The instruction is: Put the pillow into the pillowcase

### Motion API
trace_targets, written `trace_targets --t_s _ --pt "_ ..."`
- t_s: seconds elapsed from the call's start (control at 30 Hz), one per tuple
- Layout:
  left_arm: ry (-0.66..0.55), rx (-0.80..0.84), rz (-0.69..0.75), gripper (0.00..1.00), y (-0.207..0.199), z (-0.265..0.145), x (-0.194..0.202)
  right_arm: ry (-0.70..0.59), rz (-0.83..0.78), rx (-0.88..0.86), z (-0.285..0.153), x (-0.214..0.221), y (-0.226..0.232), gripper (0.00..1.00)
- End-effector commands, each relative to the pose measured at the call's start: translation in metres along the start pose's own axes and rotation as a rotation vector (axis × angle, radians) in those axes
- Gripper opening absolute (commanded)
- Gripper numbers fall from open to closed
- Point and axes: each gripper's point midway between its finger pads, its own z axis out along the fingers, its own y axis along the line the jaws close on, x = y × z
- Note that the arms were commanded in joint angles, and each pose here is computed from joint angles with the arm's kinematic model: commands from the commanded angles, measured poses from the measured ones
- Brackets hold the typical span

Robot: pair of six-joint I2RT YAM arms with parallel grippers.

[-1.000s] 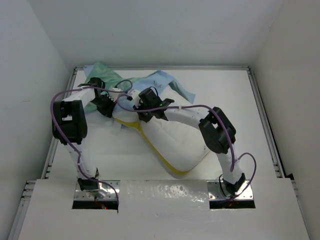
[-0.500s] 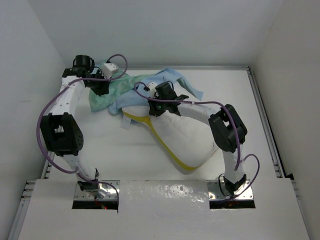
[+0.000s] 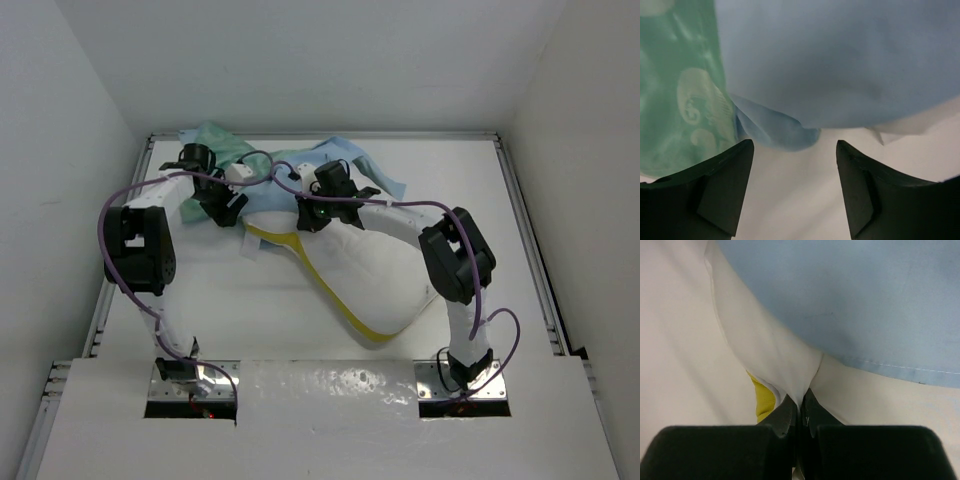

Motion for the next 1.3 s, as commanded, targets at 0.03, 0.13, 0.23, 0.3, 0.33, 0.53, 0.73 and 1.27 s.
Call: trace_targets --t_s 0.03,0.13,0.23,0.3,0.33,0.53,0.73,1.27 --pt "-0.111 -0.095 0.092 0.65 0.031 0.008 -0.032 -0.142 -0.026 -0.077 -0.015 -0.047 0.021 0.00" --pt "-0.111 -0.092 0.056 0.65 0.025 0.035 -0.036 -0.147 -0.021 -0.080 -0.014 -0.048 0.021 0.00" --pt "-0.117 -0.077 0.010 0.65 0.024 0.054 -0.032 -0.141 -0.013 -0.065 -0.013 -0.046 0.019 0.00" --pt "-0.129 0.000 -0.016 0.64 0.012 0.063 -0.030 -0.138 -0.010 -0.052 -0.014 -0.046 0.017 0.00" --pt "-0.146 0.033 -0.038 0.63 0.007 0.063 -0.032 -0.136 -0.006 -0.034 -0.014 -0.045 0.013 0.00" --pt "-0.276 0.165 -0.119 0.00 0.002 0.019 -0.061 -0.132 0.048 0.089 -0.015 -0.040 -0.008 0.00" --pt "-0.308 0.190 0.086 0.00 -0.024 -0.079 -0.080 -0.314 0.454 0.285 -0.044 -0.067 -0.088 0.00" --pt "-0.408 0.335 0.157 0.00 -0.072 -0.142 -0.121 -0.619 0.706 0.606 -0.097 -0.128 -0.180 0.00"
